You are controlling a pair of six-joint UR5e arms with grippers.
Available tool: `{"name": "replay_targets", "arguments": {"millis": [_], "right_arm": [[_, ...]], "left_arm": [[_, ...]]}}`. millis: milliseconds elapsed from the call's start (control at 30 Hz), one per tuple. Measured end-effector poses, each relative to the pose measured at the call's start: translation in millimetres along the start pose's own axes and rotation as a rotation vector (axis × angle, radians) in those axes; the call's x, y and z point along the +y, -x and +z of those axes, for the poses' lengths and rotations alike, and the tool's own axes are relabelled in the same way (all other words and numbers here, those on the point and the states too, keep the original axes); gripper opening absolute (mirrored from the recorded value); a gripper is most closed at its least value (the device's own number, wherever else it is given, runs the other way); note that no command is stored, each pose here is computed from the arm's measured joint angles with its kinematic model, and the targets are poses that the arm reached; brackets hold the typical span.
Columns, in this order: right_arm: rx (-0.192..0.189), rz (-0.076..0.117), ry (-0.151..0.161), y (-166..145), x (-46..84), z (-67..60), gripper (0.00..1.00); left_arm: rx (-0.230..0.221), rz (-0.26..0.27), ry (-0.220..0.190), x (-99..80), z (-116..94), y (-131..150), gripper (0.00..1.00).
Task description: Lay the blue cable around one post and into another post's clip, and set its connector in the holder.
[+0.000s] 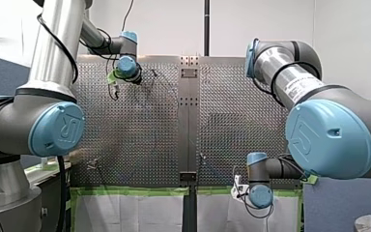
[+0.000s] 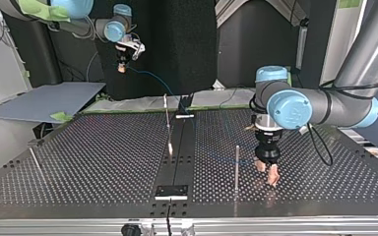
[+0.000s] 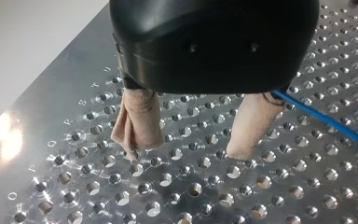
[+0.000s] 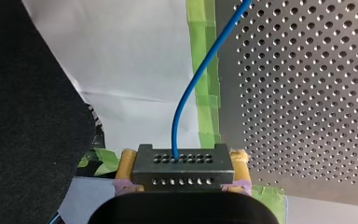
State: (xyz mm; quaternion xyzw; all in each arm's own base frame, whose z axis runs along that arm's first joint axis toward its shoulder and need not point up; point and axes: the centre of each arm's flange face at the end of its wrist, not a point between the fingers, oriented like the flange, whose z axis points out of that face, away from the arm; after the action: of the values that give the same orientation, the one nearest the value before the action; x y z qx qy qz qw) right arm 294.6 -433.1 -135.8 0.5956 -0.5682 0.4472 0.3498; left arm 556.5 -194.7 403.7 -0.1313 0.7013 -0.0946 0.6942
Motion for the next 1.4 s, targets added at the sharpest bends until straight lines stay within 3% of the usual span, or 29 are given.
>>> {"name": "replay_targets", "arguments": {"millis": [233,667,900,1100,1400], "right_arm": [[0.052,0.020,0.012,12,10.1,26.5,0.00],[0.105,0.041,0.032,41,31.4,53.7,0.00],[0.135,0.042,0.030,63,39.6,65.1,0.00],[0.158,0.033,0.023,85,43.6,71.3,0.00],[0.157,-0.022,0.027,126,55.5,63.0,0.00]], "left_arm": [[0.001,0.001,0.004,1.7,1,0,1.00],[-0.001,0.001,0.005,2.5,1,0,1.00],[0.000,0.000,0.005,2.4,1,1,1.00],[0.000,-0.001,0.005,2.6,1,0,1.00],[0.000,0.000,0.005,2.6,1,1,1.00]]}}
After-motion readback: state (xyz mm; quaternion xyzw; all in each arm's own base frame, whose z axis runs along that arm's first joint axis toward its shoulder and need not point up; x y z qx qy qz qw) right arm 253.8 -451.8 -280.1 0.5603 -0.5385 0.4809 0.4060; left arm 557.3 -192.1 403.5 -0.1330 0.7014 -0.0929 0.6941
